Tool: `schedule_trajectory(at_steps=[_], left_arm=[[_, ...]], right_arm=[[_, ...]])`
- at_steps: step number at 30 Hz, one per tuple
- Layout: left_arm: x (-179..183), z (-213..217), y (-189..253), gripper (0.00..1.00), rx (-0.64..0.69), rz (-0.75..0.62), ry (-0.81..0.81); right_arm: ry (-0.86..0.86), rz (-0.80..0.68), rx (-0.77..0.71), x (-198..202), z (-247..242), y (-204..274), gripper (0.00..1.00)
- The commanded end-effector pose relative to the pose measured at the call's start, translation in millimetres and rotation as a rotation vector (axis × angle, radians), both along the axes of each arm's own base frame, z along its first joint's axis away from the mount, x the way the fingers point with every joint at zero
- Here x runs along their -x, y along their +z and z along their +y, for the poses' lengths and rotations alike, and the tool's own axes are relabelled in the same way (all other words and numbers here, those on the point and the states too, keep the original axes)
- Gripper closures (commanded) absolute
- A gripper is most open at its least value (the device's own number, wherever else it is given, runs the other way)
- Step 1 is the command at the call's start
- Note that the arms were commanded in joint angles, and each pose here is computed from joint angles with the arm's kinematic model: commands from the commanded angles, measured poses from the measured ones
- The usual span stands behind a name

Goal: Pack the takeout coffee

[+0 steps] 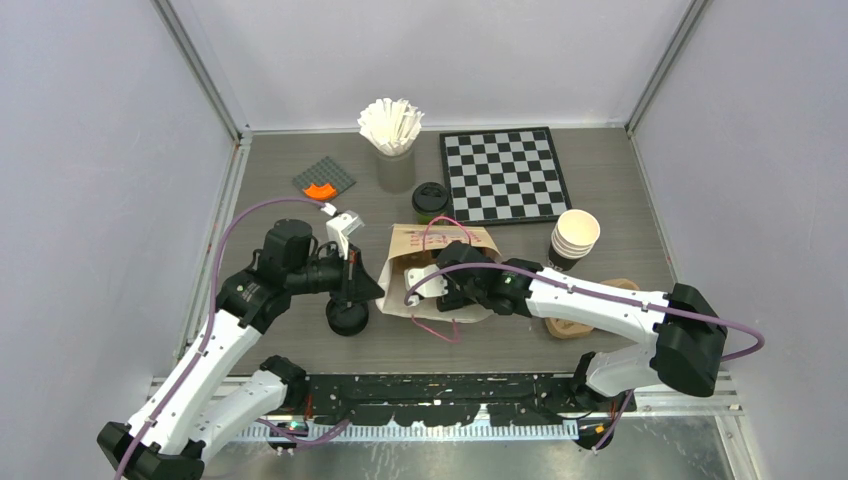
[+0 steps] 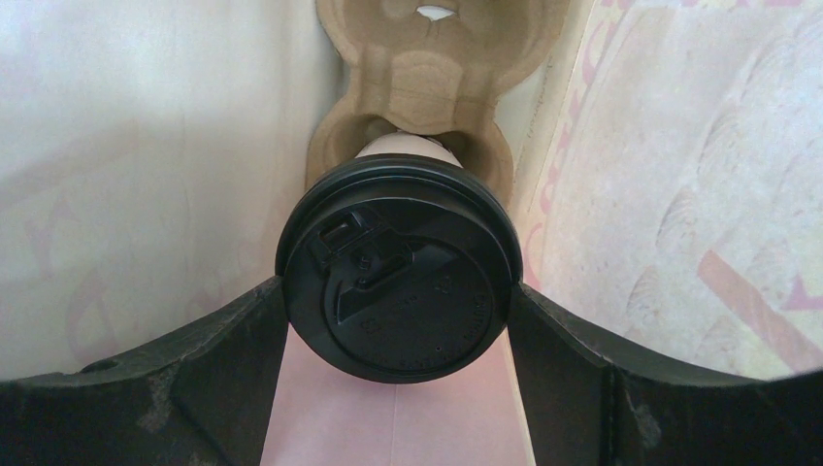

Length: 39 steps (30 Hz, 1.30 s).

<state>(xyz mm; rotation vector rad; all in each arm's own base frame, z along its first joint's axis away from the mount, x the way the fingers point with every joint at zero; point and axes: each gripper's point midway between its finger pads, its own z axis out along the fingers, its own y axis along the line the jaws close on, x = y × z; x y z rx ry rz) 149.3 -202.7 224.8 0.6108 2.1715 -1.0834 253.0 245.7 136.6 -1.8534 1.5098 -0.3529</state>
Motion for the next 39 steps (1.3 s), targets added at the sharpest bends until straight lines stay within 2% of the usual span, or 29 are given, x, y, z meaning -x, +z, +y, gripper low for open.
schedule_trajectory(at_steps=[1,3,12,24,39], left_arm=[[0,-4,9,1.0,0.025,-0.024,-0.026],[-1,-5,9,1.0,0.025,-0.024,-0.026],[-4,-7,9,1.0,0.03,-0.021,-0.024],[-6,-7,11,1.0,0.032,-0.023,-0.02],[-3,-6,10,1.0,0.027,-0.016,-0.019]], right_arm=[[-0.039,0.03,0.015,1,-10,-3,0.23],[-0.038,0.028,0.007,2,-10,3,0.18],[0.004,0.044,-0.026,8,-6,16,0.1],[0.054,0.084,-0.044,17,-1,27,0.09],[0.027,0.135,-0.09,26,1,46,0.08]])
